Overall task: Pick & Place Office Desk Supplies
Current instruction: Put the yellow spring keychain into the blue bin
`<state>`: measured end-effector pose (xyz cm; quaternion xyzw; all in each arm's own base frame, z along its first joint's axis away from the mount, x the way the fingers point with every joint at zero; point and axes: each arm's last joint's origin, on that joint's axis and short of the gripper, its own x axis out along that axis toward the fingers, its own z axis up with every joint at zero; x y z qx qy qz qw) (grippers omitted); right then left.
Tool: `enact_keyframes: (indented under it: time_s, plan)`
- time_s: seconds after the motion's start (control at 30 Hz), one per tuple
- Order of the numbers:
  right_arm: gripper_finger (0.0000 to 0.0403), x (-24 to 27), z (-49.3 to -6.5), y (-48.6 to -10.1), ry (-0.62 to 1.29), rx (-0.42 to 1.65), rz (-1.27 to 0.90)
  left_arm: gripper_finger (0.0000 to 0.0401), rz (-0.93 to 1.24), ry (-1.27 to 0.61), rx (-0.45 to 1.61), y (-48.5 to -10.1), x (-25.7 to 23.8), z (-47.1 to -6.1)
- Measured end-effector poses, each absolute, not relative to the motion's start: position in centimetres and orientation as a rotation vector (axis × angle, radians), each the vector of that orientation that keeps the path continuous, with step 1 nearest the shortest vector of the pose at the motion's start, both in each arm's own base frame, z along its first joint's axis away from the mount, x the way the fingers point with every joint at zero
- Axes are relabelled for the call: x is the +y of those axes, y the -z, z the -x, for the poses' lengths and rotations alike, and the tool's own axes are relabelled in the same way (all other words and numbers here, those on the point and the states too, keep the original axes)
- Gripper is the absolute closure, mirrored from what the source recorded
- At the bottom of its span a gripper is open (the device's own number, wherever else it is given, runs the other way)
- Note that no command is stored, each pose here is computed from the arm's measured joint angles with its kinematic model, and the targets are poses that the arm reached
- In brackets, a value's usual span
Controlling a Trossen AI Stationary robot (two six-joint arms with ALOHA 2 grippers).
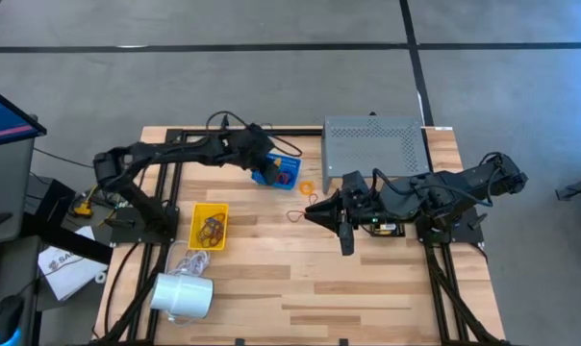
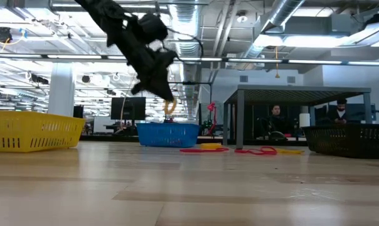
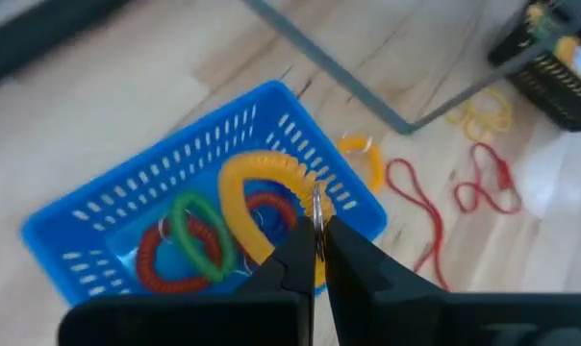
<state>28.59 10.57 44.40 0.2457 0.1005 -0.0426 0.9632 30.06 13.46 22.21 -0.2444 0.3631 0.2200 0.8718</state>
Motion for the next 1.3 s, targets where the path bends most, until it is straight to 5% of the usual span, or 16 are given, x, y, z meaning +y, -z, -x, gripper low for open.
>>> enact_keyframes:
  time_s: [0.33, 1.3]
  plan:
    - [0.0326, 10.7, -28.5, -44.4, 0.079, 0.207, -0.506, 0.0398, 0.546, -0.443, 0.847, -19.0, 13.9, -31.1]
    - [0.0326, 10.7, -28.5, -44.3, 0.076, 0.211, -0.505, 0.0377, 0.539, -0.45, 0.843, -19.0, 14.0, -31.1]
